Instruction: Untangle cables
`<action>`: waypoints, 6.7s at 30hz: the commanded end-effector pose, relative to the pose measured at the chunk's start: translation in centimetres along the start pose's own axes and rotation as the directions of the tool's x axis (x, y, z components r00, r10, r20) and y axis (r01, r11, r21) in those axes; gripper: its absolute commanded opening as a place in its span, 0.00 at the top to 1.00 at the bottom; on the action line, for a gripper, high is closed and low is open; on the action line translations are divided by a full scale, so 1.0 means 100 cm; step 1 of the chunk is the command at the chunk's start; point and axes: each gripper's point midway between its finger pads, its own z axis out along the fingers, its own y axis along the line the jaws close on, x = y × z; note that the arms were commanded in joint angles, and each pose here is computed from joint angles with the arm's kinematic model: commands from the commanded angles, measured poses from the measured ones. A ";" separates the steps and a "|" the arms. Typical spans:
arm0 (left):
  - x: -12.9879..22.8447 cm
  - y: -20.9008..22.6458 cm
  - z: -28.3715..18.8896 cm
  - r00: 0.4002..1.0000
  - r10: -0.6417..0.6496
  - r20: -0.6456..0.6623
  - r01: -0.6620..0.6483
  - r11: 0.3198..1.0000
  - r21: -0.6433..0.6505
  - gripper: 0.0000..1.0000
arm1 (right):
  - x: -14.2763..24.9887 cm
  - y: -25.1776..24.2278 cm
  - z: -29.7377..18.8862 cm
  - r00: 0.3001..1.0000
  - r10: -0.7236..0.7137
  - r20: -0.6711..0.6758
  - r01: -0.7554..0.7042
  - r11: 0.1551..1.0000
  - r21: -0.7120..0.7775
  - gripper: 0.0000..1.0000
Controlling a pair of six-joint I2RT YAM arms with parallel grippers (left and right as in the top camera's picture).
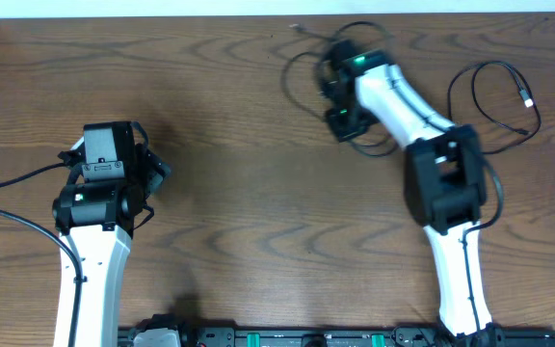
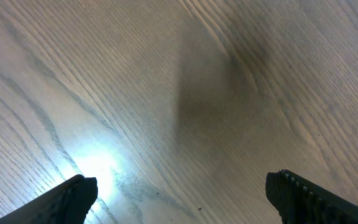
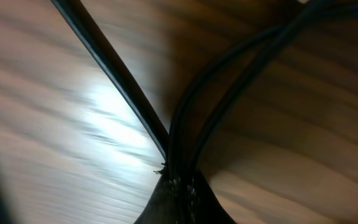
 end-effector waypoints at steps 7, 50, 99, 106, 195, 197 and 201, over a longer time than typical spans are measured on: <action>-0.005 0.001 -0.002 1.000 -0.014 0.013 0.014 1.000 -0.009 0.06 | 0.037 -0.025 0.009 0.986 0.096 -0.139 -0.118 0.981 -0.155 0.99; -0.005 0.001 -0.002 1.000 -0.014 0.013 0.014 1.000 -0.009 0.06 | 0.007 -0.186 -0.024 0.880 0.461 0.115 -0.464 0.886 0.004 0.99; -0.005 0.001 -0.002 1.000 -0.014 0.012 0.014 1.000 -0.009 0.06 | 0.008 -0.147 -0.014 0.970 0.231 0.075 -0.202 0.939 -0.277 0.99; -0.005 0.001 -0.002 1.000 -0.014 0.012 0.014 1.000 -0.009 0.06 | -0.003 -0.155 -0.077 0.955 0.230 0.188 -0.182 0.953 -0.241 0.75; -0.005 0.001 -0.002 1.000 -0.014 0.013 0.014 1.000 -0.009 0.06 | 0.010 -0.005 -0.166 0.898 0.041 0.438 0.089 0.958 -0.273 0.99; -0.005 0.001 -0.002 1.000 -0.014 0.013 0.014 1.000 -0.009 0.06 | 0.009 0.006 -0.158 0.901 0.016 0.434 0.111 0.958 -0.265 0.99; -0.005 0.001 -0.002 1.000 -0.014 0.012 0.014 1.000 -0.009 0.06 | 0.011 0.033 -0.131 0.904 -0.047 0.424 0.165 0.955 -0.245 0.99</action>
